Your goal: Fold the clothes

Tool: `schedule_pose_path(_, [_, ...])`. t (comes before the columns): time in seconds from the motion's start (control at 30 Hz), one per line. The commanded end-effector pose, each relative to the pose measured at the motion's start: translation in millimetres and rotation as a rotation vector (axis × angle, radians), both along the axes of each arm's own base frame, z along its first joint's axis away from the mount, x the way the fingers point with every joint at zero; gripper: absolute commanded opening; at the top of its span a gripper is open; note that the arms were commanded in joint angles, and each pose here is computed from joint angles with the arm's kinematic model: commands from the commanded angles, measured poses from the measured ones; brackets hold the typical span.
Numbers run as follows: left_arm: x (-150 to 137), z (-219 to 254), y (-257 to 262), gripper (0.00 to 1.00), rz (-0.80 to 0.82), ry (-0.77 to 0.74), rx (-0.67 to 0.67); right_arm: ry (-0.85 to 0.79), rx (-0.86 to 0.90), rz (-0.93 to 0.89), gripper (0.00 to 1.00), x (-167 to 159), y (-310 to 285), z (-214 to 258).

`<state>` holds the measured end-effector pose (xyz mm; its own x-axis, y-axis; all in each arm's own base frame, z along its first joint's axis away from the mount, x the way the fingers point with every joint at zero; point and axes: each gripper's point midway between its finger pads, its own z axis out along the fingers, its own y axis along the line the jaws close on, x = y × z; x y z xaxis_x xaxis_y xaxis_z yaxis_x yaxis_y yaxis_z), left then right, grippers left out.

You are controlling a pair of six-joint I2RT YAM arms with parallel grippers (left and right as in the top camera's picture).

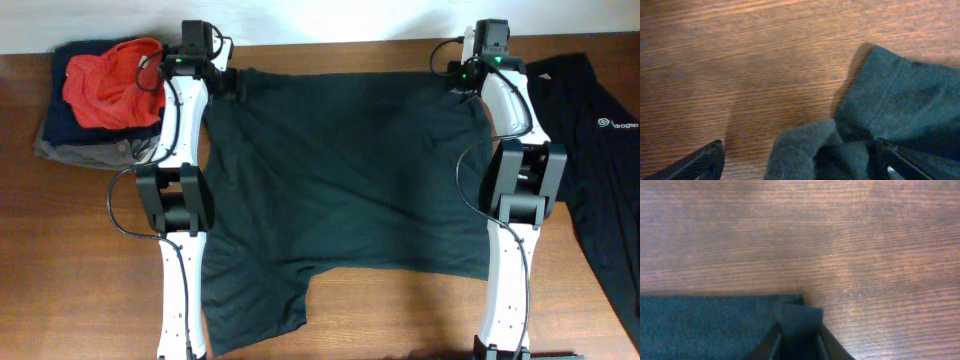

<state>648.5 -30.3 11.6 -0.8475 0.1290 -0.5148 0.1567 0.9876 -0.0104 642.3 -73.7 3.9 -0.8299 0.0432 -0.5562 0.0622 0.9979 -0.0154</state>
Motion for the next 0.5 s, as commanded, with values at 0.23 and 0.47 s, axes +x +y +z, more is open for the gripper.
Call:
schedule_pose_path(0.23, [-1,-16,3,0.56,0.007,0.022,-0.012,0.122,-0.018,-0.062,0.04,-26,-10,-32])
schedule_pose_path(0.47, [0,-1,2,0.24,0.044,0.009,-0.039,0.081,-0.016,-0.067,0.04,-23,-10,8])
